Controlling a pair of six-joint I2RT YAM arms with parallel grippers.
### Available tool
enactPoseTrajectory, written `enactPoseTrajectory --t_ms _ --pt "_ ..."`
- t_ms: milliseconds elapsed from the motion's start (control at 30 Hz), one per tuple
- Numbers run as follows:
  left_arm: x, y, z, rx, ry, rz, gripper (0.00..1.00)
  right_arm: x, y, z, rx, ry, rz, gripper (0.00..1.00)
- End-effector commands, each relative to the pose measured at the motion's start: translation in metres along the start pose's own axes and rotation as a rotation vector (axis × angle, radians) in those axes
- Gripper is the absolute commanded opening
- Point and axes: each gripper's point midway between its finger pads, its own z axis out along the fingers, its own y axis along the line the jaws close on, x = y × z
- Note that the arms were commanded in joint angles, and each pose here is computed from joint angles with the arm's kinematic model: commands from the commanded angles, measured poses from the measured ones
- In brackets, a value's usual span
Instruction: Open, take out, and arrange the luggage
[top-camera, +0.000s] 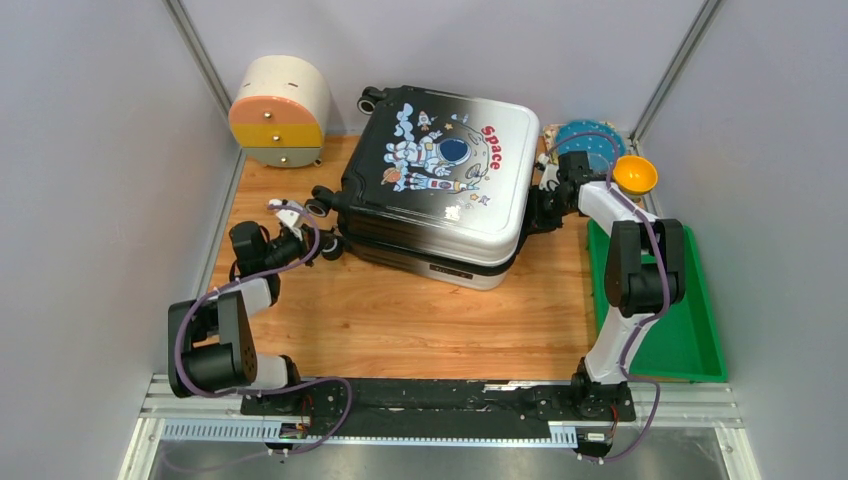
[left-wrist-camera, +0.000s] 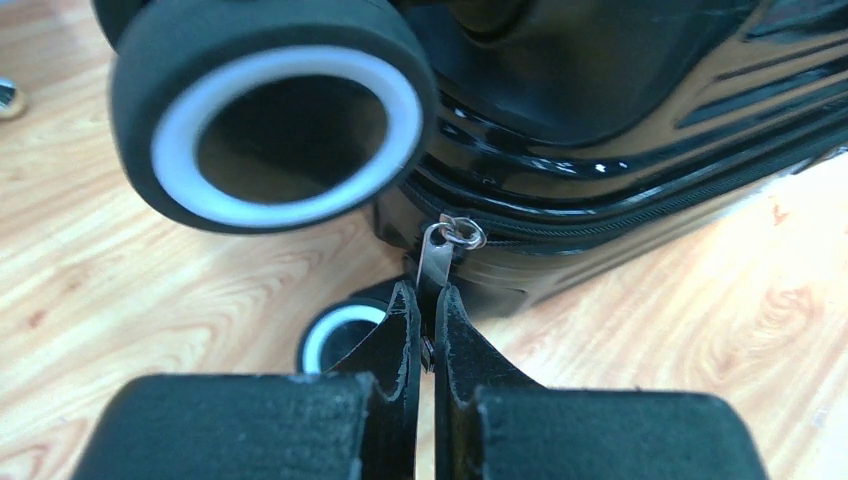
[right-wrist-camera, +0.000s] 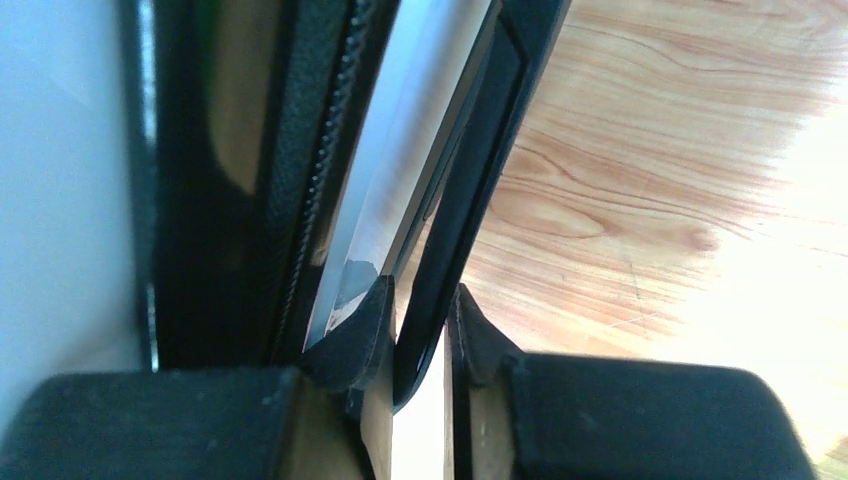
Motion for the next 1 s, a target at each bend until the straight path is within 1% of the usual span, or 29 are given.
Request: enactPoseTrajectory --t_ms 0,67,100,167,200,333,367,500,567,600,633,700,733,867,900,933,967 --pt "-0.049 0.082 -0.006 -0.252 -0.090 0.274 0.00 -0.009 -0.057 -0.019 0.146 0.002 -0.238 0.00" --pt "-0.050 0.093 -0.003 -0.279 -0.092 0.302 0.00 -0.006 -0.056 -0.018 0.142 0.012 -0.251 0.00" --pt "-0.054 0.099 -0.002 -0.284 -0.093 0.341 0.00 -0.006 -0.056 -0.019 0.143 0.011 -0.257 0.00" --pt "-0.052 0.102 0.003 -0.289 -0.089 0.374 0.00 -0.005 -0.056 -0.018 0.141 0.014 -0.273 0.00" --pt "-0.061 0.103 0.005 -0.301 -0.113 0.421 0.00 -0.004 -0.056 -0.018 0.141 0.019 -0.276 0.00" --pt "-0.071 0.094 0.021 -0.286 -0.144 0.531 0.00 -0.003 -0.053 -0.014 0.129 0.034 -0.299 0.00" --pt "-0.079 0.085 0.028 -0.269 -0.172 0.575 0.00 -0.003 -0.052 -0.014 0.126 0.036 -0.304 0.00" --pt "-0.076 0.072 0.041 -0.261 -0.179 0.664 0.00 -0.002 -0.047 -0.012 0.115 0.044 -0.318 0.00" --pt "-0.079 0.067 0.044 -0.281 -0.195 0.716 0.00 0.000 -0.045 -0.013 0.109 0.046 -0.324 0.00" --pt "-0.075 0.065 0.043 -0.293 -0.190 0.747 0.00 0.000 -0.045 -0.013 0.105 0.042 -0.329 0.00" --pt "-0.072 0.069 0.043 -0.322 -0.186 0.755 0.00 0.001 -0.044 -0.014 0.104 0.043 -0.331 0.00" --pt "-0.082 0.069 0.044 -0.365 -0.224 0.786 0.00 0.002 -0.043 -0.014 0.102 0.042 -0.336 0.00" --pt "-0.078 0.073 0.045 -0.385 -0.216 0.779 0.00 0.004 -0.032 -0.009 0.083 0.053 -0.358 0.00" --pt "-0.077 0.074 0.053 -0.375 -0.222 0.770 0.01 0.003 -0.030 -0.008 0.075 0.053 -0.358 0.00" --pt "-0.076 0.073 0.054 -0.370 -0.220 0.764 0.05 0.003 -0.030 -0.007 0.074 0.055 -0.359 0.00" --pt "-0.075 0.070 0.056 -0.355 -0.221 0.767 0.19 0.002 -0.029 -0.007 0.071 0.052 -0.357 0.00" --pt "-0.072 0.070 0.055 -0.349 -0.210 0.760 0.24 0.003 -0.029 -0.007 0.069 0.053 -0.356 0.00"
